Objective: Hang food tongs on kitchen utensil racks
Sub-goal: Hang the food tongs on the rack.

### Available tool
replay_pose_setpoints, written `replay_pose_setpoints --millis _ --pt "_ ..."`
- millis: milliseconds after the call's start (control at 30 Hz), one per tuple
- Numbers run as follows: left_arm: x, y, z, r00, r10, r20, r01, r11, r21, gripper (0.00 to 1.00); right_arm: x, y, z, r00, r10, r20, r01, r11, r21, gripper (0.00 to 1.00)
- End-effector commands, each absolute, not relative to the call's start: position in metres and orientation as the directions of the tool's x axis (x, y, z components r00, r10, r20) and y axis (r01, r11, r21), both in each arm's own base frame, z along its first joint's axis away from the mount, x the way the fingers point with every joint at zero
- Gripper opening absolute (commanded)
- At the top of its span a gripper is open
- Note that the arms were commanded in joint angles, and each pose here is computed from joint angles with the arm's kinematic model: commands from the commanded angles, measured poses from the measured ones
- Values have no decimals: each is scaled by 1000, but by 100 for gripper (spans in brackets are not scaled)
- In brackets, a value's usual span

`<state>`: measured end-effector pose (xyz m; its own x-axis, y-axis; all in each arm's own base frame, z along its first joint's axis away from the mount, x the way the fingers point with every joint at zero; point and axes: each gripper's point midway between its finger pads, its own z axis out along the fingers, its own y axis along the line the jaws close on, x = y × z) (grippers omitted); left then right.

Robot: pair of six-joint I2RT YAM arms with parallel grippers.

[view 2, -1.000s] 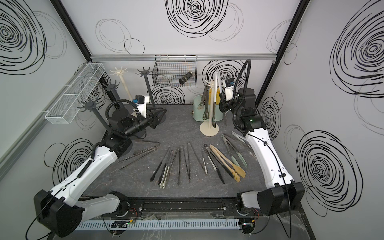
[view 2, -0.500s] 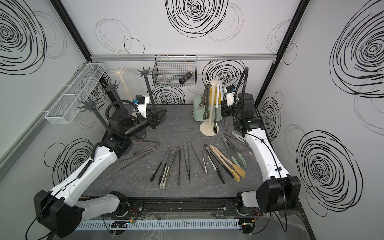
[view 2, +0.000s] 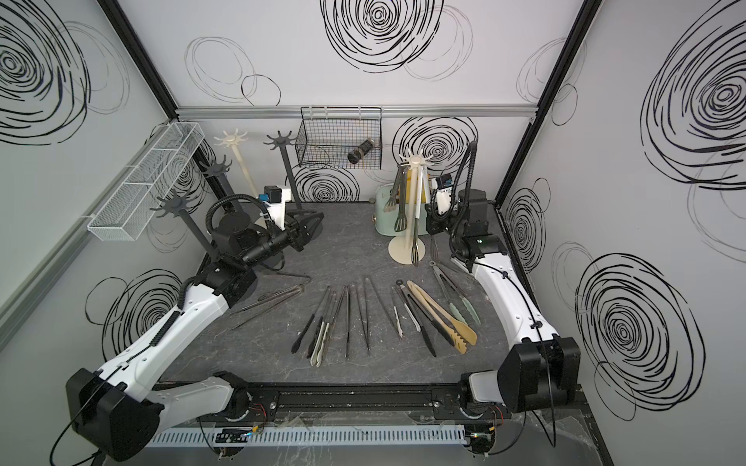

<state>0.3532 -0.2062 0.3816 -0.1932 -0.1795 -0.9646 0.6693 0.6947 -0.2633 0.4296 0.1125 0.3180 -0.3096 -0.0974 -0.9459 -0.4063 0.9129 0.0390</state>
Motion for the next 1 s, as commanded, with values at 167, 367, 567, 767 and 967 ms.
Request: replay_pose_setpoints --millis 167,367,567,767,967 --pt "346 -208 392 -141 -184 -973 695 682 -229 36 430 117 295 -334 -83 -939 -415 907 68 0" --pt "346 -209 390 -142 -182 -973 699 678 -228 36 436 121 273 -370 -83 -925 -417 905 85 0" --pt "345 -210 388 -143 -180 -973 701 675 -228 36 442 128 253 -410 -90 -908 -424 900 103 0" --pt "345 -212 388 -144 -181 -973 705 671 -229 36 445 131 237 -443 -91 -892 -419 901 116 1" --pt "345 -213 388 -143 -181 -973 706 670 -228 37 447 132 233 -454 -93 -886 -419 900 120 8"
